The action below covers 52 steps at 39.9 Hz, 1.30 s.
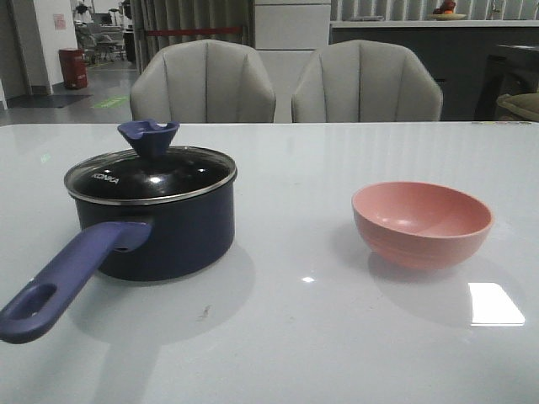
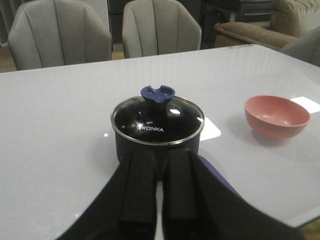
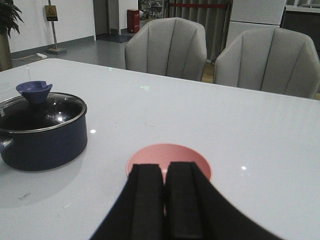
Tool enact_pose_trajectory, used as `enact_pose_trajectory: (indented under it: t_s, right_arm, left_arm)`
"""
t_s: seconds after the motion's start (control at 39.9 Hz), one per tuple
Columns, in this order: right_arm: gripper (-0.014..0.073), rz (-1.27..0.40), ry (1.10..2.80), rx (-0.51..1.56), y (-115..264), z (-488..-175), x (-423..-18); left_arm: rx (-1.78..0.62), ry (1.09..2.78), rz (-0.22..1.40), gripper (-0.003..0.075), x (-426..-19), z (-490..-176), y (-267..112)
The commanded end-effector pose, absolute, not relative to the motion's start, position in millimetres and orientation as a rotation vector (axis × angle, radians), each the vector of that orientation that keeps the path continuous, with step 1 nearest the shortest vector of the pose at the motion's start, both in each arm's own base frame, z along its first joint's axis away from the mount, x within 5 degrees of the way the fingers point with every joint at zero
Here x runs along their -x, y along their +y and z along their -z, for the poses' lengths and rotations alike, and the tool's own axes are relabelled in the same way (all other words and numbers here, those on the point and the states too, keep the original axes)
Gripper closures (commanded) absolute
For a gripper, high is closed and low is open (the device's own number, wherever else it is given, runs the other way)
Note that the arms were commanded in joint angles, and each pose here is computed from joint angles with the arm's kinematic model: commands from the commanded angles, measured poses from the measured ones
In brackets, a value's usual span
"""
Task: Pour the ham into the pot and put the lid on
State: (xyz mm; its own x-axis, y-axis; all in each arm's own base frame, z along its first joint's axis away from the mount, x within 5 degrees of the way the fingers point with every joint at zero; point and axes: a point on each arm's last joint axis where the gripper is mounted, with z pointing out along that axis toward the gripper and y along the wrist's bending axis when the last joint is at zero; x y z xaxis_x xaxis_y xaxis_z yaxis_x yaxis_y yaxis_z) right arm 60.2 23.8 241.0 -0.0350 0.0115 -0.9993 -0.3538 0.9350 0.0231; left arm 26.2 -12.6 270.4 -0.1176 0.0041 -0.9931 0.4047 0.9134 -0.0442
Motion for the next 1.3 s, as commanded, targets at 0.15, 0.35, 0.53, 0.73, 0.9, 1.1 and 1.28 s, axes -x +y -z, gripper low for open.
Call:
enact_pose_trajectory:
  t_s: [0.15, 0.35, 0.53, 0.73, 0.9, 1.1, 1.28]
  right_arm:
    - [0.0438, -0.291, 1.494, 0.242, 21.9, -256.8, -60.5]
    - [0.0438, -0.291, 1.494, 0.242, 21.9, -256.8, -60.5]
    - [0.0438, -0.291, 1.494, 0.242, 21.9, -256.8, -60.5]
    - [0.0438, -0.291, 1.494, 0.242, 21.9, -256.8, -60.5]
    - [0.0438, -0.291, 1.494, 0.242, 21.9, -256.8, -60.5]
    - [0.0438, -0.291, 1.494, 0.242, 21.9, -256.8, -60.5]
    - [0.0438, -0.291, 1.494, 0.242, 21.9, -256.8, -60.5]
  left_arm:
    - [-0.106, 1.451, 0.209, 0.0591, -44.0, -252.7, -9.1]
    - [0.013, 1.451, 0.089, 0.0591, -53.8, -220.8, -2.5]
    - [0.037, 1.451, 0.069, 0.0591, -56.0, -209.3, -0.9]
    - [0.038, 1.452, 0.071, 0.0591, -56.0, -209.2, -0.9]
    - [0.038, 1.452, 0.071, 0.0591, -56.0, -209.2, -0.9]
    - [0.038, 1.452, 0.071, 0.0591, -56.0, -209.2, -0.9]
    - [0.038, 1.452, 0.071, 0.0591, -56.0, -209.2, -0.9]
